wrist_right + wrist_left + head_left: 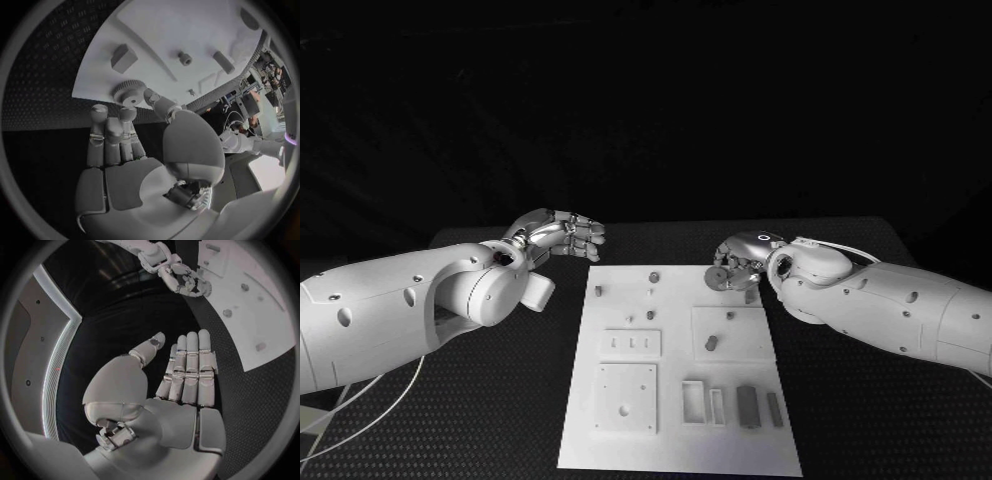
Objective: Assemble the parts on the task board
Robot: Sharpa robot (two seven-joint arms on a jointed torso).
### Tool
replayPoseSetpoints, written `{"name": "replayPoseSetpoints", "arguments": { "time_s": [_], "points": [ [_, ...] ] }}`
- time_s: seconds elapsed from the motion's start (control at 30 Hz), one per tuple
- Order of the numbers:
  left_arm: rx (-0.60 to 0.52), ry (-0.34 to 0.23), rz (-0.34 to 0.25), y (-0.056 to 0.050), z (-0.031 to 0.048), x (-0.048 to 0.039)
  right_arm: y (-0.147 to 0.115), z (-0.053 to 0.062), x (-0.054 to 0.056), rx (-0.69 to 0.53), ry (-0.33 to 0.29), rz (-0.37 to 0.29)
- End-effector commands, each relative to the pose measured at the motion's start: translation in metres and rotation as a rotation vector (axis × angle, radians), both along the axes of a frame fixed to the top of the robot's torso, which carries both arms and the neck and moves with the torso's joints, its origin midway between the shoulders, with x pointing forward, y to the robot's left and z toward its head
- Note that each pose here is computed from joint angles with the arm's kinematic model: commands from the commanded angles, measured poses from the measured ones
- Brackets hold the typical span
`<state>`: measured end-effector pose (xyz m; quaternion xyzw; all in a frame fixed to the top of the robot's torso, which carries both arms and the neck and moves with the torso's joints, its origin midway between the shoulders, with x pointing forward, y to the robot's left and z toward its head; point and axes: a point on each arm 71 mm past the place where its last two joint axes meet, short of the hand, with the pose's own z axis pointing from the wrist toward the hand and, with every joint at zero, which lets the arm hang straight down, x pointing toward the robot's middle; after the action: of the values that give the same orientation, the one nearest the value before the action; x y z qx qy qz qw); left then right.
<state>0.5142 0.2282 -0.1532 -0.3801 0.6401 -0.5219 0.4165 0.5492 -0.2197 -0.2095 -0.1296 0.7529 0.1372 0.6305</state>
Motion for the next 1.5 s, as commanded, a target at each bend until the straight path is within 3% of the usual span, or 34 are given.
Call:
{"name": "replayPoseSetpoints", "arguments": {
  "time_s": [0.03,0.73,1.5],
  "points": [
    [-0.007,-0.011,-0.019,-0.0029,0.002,-0.0001,0.0001,-0.0028,0.0003,-0.033,-0.006,0.018],
    [-0.007,-0.009,-0.024,-0.0047,0.0019,-0.0005,-0.0034,-0.0106,0.0033,-0.046,0.008,0.008],
    [-0.007,-0.007,-0.028,-0.0065,0.0017,-0.0002,0.0016,-0.0118,0.0007,-0.04,0.025,0.033]
  ]
}}
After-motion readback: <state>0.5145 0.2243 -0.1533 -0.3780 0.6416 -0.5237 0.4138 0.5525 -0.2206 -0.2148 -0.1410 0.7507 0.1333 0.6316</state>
